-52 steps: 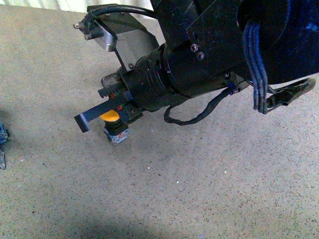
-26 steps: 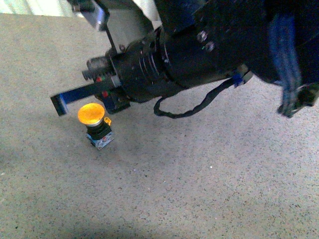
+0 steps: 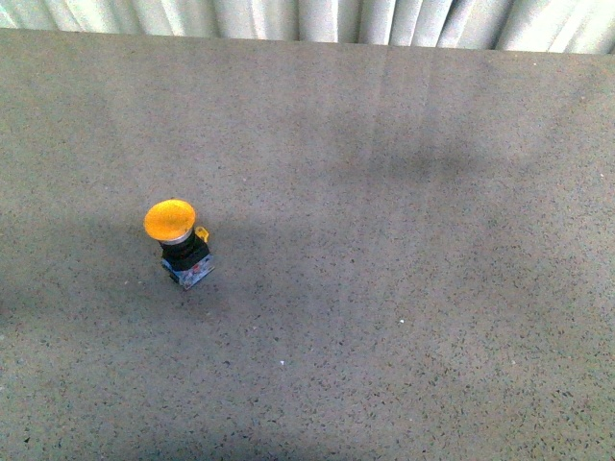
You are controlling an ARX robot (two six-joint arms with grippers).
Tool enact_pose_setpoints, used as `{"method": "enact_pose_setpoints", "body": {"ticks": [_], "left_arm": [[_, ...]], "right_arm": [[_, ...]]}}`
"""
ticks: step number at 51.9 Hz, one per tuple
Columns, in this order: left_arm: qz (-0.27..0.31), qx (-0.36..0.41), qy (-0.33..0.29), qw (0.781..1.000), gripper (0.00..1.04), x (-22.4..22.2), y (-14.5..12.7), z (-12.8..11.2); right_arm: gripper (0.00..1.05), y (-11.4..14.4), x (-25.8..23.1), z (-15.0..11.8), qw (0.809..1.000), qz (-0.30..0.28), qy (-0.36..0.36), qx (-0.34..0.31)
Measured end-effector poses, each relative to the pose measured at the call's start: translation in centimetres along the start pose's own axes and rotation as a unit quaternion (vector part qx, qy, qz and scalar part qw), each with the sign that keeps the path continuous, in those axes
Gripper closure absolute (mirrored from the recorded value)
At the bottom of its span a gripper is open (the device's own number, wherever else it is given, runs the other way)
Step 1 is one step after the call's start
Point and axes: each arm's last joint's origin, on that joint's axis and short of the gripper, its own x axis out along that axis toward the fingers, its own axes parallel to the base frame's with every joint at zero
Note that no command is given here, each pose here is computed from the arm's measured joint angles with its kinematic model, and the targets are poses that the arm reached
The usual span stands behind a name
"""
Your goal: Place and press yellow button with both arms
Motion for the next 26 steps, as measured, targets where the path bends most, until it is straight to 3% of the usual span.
{"method": "enact_pose_setpoints", "body": {"ticks": [3,10,26], "left_arm": [[0.000,0.000,0.000,1.000,1.03,0.0,0.0,0.0],[0.000,0.000,0.000,1.000,1.03,0.0,0.0,0.0],[0.000,0.000,0.000,1.000,1.03,0.0,0.0,0.0]], "right_arm": [[1.03,-0.7,-1.4,-0.2,1.000,-0.012,-0.029,-0.001],[1.03,-1.6,-3.9,-2.3,1.000,-0.009,-0.011,-0.009],[1.03,-3.1,-7.2,-3.6,1.000,0.000,-0.013,-0.009]]}}
